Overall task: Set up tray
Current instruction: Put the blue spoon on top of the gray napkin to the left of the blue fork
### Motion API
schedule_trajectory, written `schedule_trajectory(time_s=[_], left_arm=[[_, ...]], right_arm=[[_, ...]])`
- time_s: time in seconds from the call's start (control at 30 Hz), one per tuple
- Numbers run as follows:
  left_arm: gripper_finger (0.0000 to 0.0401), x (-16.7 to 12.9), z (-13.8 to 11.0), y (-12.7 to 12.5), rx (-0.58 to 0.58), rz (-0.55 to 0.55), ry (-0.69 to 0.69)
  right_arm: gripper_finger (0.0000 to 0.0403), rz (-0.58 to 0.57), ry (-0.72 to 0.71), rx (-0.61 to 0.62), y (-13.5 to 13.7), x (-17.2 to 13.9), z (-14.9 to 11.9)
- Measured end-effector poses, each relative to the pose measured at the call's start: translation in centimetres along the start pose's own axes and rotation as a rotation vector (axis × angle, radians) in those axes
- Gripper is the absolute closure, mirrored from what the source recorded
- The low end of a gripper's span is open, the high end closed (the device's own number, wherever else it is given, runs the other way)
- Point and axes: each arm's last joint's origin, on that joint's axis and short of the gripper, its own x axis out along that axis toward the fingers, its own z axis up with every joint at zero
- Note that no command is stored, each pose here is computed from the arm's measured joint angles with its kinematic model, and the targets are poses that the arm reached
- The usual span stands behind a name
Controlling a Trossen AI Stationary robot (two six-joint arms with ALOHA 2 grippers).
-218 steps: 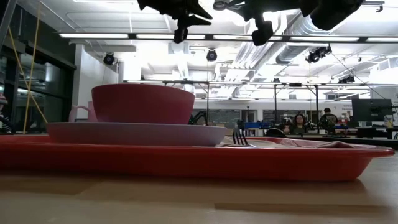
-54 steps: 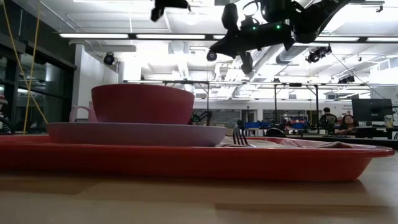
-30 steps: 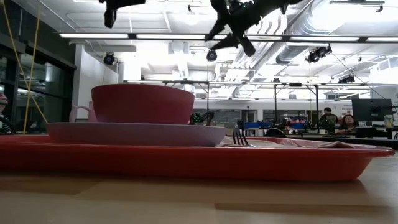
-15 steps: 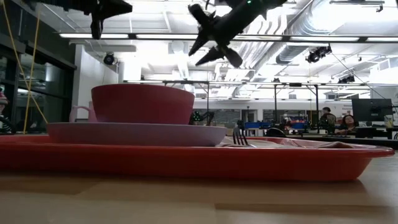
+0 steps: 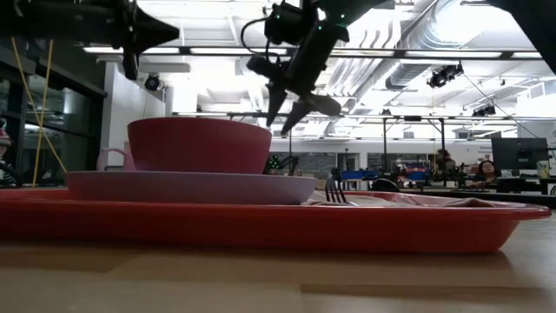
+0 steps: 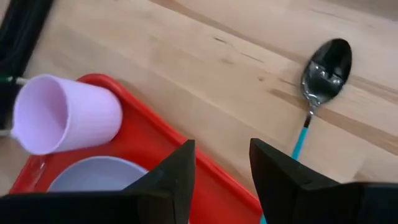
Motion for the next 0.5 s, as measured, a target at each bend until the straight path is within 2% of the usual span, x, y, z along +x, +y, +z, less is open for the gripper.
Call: schedule_trajectory(time_s=[0.37, 0.5], left_arm=[[0.0339, -0.3, -3.6, 2.1, -0.054, 0.06, 0.057], [0.0339, -0.4, -4.0, 2.3, -0.054, 0.045, 0.034]], right_arm=[[0.0272, -0.133, 0.067, 0.1, -2.6, 0.8, 0.4], [0.0272, -0.153, 0.097, 0.102, -2.9, 2.3, 0.2]])
